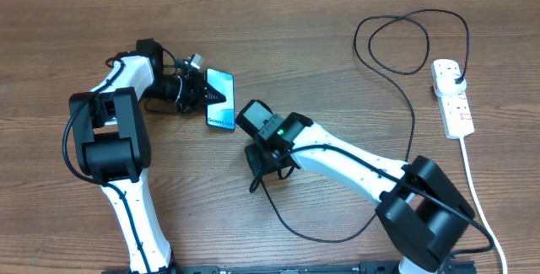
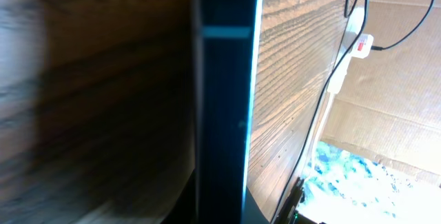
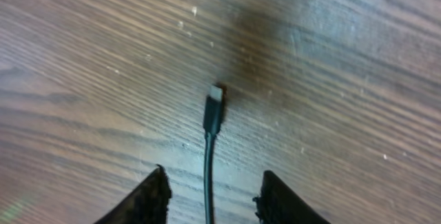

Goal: Plug charger to phone and switch on socket
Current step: 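Close the right gripper on the USB-C plug and lift it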

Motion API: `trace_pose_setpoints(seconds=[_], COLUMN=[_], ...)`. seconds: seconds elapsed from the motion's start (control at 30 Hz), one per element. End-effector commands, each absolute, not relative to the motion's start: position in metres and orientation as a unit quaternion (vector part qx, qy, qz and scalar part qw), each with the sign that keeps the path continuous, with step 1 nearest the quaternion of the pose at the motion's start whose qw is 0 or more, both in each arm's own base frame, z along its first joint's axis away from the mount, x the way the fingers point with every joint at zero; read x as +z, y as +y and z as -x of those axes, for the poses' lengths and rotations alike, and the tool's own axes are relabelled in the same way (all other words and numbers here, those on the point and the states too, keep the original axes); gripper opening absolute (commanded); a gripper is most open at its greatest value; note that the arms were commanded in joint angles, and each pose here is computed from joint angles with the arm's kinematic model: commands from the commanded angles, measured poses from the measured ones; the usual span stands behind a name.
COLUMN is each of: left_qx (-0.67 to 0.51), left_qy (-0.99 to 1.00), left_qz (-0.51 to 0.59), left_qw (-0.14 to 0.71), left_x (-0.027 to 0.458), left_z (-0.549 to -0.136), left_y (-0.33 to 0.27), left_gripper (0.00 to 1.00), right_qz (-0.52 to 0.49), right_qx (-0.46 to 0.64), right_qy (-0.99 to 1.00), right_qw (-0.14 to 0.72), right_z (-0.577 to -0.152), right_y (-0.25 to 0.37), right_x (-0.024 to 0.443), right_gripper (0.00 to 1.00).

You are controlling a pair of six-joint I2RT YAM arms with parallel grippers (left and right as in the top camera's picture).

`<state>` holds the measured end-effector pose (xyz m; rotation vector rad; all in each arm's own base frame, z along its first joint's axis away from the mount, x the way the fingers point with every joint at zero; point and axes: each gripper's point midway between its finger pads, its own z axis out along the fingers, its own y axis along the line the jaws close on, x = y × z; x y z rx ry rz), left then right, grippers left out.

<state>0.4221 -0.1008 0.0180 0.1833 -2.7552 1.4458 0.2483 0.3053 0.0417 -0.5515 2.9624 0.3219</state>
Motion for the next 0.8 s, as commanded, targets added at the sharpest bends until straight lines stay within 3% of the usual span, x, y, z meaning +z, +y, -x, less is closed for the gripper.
trace_pose_setpoints(seconds=[0.0,0.13,0.47,0.63,0.77], left_qx=[0.443,0.442,0.426,0.426,0.422], left_qy=[-0.893,-0.894,-0.902,-0.902,-0.904], left_qz=[-0.068,-0.059,-0.050,-0.051,-0.043], left_qw=[0.046,0.044,0.051,0.053,0.052], left_x=[0.000,0.000,-0.005,-0.005,-0.006], left_z=[-0.407,-0.407,-0.403,-0.403,-0.401], left_y=[-0.107,-0.113,-0.117,-0.117,-0.116], left_gripper=[0.04,0.04,0.04,0.04,0.04], right_qz=[0.192,0.194,0.190,0.177,0.161], right_qx=[0.102,0.087,0.028,0.014,-0.087], right_qy=[0.974,0.977,0.979,0.981,0.981], right_qw=[0.055,0.034,-0.064,-0.078,-0.068], right_z=[-0.262,-0.264,-0.240,-0.242,-0.252], right_y=[0.317,0.321,0.303,0.290,0.245], right_x=[0.058,0.061,-0.005,-0.003,0.000], right_gripper=[0.38,0.40,0.42,0.41,0.41])
